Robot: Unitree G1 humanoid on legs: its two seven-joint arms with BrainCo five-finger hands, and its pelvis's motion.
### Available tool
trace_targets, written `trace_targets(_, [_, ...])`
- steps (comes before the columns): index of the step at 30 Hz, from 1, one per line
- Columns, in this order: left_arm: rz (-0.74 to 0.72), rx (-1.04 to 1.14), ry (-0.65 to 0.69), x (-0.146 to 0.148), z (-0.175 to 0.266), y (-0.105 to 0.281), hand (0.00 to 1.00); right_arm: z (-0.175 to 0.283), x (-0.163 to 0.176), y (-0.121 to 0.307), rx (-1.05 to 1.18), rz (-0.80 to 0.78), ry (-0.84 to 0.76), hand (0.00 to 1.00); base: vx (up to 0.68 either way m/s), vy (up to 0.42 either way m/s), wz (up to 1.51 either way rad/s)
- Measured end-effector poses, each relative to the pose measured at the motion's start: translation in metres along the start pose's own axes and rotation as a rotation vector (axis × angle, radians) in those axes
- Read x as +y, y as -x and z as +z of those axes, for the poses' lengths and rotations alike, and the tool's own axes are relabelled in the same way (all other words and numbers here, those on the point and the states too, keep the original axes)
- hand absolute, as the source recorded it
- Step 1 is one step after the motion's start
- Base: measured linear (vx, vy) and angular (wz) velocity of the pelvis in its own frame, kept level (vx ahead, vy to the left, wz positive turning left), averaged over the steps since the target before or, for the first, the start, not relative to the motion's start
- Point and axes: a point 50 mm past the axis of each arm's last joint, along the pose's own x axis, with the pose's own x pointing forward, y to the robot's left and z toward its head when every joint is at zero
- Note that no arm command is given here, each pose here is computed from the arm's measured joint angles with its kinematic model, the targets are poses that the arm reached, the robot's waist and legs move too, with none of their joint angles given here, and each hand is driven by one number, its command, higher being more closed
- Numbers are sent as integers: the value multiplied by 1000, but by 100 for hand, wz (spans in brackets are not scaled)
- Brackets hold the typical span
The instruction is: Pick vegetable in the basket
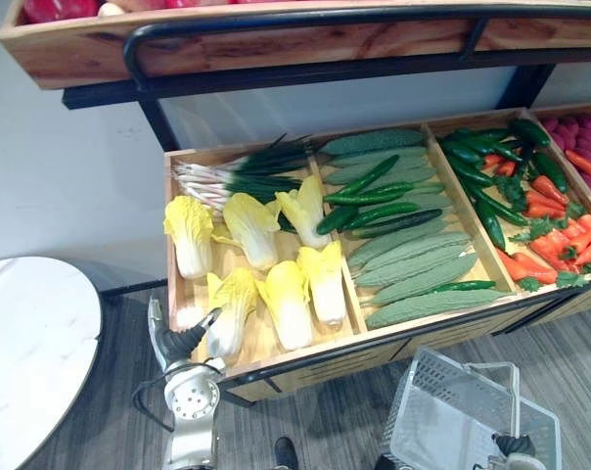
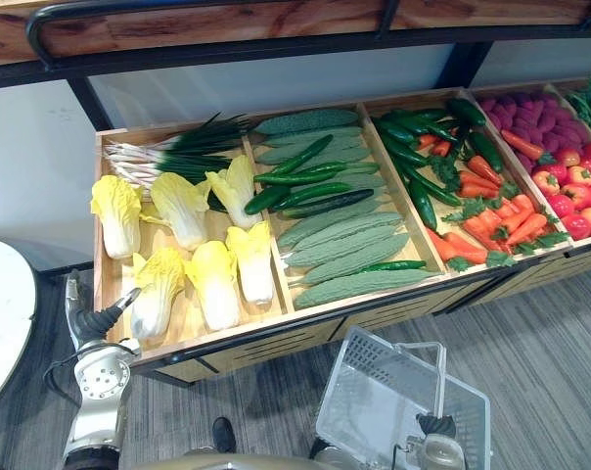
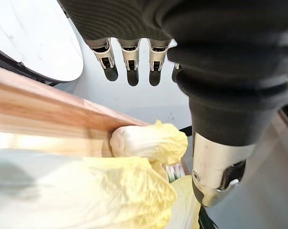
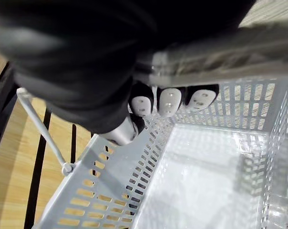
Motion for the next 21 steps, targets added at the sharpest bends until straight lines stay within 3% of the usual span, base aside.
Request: trace_targets(21, [-101, 204, -115, -11, -40, 9, 0, 7, -3, -2, -20, -6, 13, 100, 24, -7, -4])
